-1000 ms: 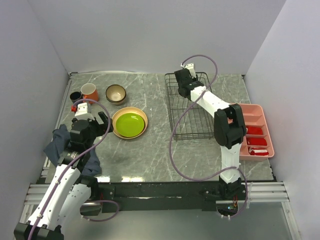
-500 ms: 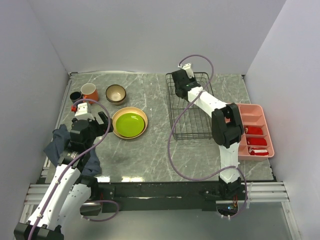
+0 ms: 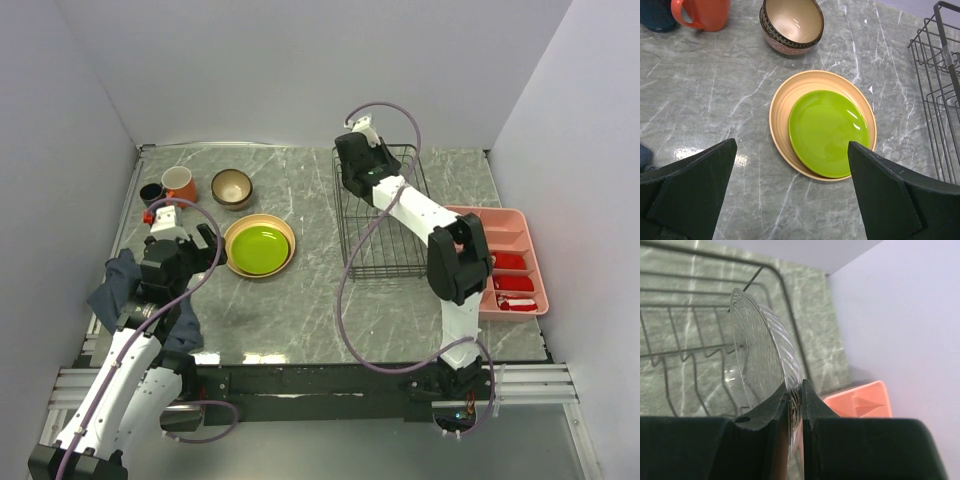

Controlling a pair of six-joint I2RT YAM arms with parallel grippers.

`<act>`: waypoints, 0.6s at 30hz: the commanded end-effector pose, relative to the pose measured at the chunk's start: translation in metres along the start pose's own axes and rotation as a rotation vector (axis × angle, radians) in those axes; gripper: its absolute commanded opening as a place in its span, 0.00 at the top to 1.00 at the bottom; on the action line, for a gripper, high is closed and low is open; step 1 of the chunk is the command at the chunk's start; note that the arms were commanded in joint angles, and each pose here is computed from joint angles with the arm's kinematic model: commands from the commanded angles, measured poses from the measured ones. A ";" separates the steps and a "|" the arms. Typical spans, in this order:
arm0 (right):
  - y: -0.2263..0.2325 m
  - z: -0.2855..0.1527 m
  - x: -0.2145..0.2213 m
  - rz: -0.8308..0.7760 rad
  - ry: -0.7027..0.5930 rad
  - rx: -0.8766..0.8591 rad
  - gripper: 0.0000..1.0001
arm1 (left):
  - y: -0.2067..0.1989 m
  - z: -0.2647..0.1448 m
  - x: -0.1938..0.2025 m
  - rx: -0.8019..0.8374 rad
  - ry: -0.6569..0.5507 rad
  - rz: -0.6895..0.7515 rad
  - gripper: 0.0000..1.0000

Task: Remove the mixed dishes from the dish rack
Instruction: Pick up the plate from the dish rack.

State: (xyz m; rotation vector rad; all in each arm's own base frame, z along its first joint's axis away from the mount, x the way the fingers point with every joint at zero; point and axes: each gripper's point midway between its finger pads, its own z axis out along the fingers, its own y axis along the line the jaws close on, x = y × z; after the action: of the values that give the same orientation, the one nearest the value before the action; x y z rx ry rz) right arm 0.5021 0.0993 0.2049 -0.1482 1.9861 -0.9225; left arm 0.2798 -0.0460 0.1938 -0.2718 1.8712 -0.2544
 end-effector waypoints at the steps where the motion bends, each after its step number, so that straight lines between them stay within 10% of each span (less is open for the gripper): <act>1: -0.059 -0.033 -0.037 0.098 -0.083 0.097 0.92 | -0.008 0.002 -0.007 0.036 -0.030 0.007 0.01; 18: -0.062 -0.119 -0.046 0.502 -0.172 -0.437 0.92 | -0.053 0.018 0.005 0.193 0.086 -0.076 0.01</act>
State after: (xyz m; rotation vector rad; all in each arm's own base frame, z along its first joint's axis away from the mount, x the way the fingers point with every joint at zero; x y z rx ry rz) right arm 0.4417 0.1134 0.3035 0.0109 1.9168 -0.4701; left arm 0.2855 -0.0767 0.1715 -0.2218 1.9690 -0.3756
